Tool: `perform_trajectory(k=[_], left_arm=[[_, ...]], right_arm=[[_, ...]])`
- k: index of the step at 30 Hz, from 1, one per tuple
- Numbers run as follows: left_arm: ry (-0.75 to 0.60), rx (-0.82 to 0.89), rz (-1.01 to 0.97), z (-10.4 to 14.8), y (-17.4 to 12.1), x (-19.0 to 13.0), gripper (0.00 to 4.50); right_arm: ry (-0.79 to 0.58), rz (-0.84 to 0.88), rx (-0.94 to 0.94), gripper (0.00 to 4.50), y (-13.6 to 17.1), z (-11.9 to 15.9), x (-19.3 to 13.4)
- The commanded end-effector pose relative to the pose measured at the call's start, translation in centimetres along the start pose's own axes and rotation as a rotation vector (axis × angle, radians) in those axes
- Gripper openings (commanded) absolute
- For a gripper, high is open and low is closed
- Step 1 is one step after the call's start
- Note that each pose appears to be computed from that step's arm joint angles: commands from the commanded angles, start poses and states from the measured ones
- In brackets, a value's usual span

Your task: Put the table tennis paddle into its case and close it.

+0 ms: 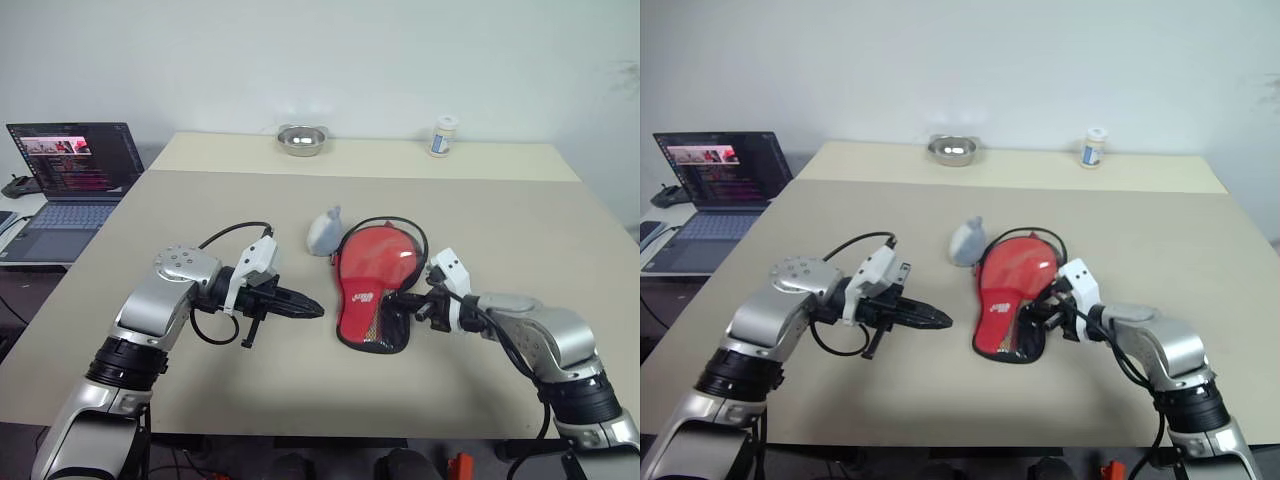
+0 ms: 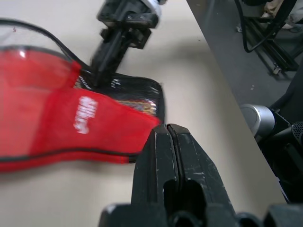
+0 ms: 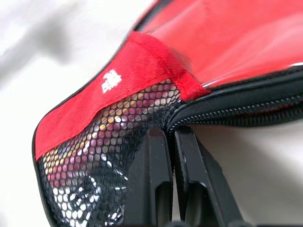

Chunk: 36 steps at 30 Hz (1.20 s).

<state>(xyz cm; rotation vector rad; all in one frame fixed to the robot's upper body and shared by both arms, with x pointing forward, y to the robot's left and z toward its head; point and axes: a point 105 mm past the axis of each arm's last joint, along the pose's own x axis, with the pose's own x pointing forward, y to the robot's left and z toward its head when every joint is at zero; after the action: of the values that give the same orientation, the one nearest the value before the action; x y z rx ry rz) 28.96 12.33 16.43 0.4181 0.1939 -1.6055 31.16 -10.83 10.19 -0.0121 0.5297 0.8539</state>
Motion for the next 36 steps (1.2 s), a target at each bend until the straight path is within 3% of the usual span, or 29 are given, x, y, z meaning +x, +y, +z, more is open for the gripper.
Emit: perform_trajectory(k=[1,14,36], left_arm=[[-0.024,0.034,-0.046,1.1,-0.7,0.1,0.0],[-0.016,0.03,-0.075,0.5,-1.3,0.3,0.0],[-0.015,0.031,-0.062,0.0,-1.2,0.7,0.0]], right_arm=[[-0.001,0.056,-0.014,0.02,2.1,-0.2,-1.1],[0.043,0.002,0.157,0.02,4.7,-4.3,-4.9],[0.097,-0.085,0.203,0.02,3.2,-5.6,-6.1]])
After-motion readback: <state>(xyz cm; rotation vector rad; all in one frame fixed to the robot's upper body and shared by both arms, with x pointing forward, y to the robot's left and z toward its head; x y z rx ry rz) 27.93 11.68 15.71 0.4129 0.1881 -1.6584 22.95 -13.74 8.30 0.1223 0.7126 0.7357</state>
